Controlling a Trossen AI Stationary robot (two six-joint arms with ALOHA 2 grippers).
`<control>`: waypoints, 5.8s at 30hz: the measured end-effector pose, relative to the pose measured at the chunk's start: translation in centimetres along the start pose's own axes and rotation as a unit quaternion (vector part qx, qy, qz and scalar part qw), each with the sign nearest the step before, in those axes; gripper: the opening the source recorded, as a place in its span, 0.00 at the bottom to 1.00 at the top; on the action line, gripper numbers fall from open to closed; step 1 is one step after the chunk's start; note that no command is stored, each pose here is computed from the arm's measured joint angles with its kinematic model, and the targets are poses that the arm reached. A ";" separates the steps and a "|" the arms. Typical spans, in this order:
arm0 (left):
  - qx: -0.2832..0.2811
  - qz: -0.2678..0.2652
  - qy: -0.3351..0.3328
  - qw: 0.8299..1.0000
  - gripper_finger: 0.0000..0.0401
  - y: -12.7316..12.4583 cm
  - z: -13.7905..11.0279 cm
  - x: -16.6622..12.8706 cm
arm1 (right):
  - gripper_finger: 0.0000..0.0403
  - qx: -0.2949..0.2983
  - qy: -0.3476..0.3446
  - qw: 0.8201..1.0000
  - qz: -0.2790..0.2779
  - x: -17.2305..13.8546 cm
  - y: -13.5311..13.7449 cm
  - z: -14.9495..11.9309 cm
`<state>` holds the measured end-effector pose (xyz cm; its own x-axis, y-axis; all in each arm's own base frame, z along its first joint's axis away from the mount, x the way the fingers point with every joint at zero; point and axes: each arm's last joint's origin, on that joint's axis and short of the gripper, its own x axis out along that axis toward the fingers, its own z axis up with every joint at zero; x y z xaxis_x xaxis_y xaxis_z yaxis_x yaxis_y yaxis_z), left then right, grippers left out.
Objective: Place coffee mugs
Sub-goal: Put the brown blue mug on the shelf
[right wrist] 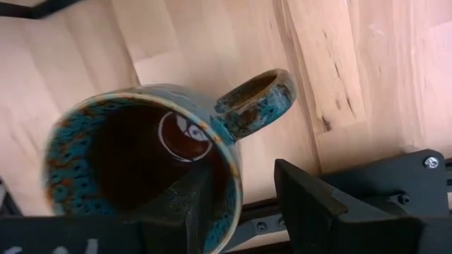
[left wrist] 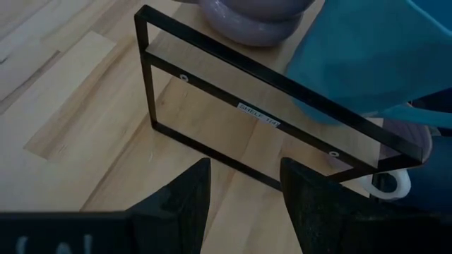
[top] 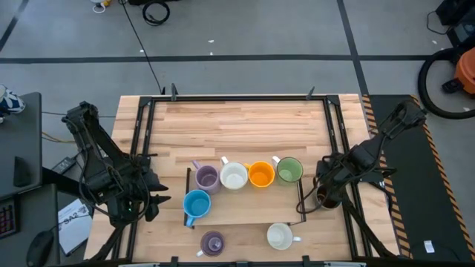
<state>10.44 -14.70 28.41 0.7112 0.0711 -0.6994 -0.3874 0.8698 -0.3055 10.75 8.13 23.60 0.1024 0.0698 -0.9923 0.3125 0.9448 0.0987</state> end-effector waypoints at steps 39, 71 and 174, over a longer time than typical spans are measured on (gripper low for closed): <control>0.001 0.000 0.000 1.000 0.44 0.0 0.0 0.0 | 0.07 0.044 0.028 0.999 -0.007 1.0 0.7 0.3; 0.018 0.001 -0.005 1.000 0.44 0.0 0.0 0.0 | 0.08 0.204 0.011 0.979 -0.010 -4.7 -3.5 -0.8; 0.015 -0.002 -0.006 1.000 0.44 -0.1 0.0 0.0 | 0.08 0.751 -0.085 0.650 -0.082 -1.9 -10.2 5.9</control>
<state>10.49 -14.74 28.44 0.7190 0.0736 -0.6911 -0.3669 0.8847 -0.2875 12.97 -3.57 24.94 0.0155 -0.1495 -0.9886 0.8886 -0.4512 0.0821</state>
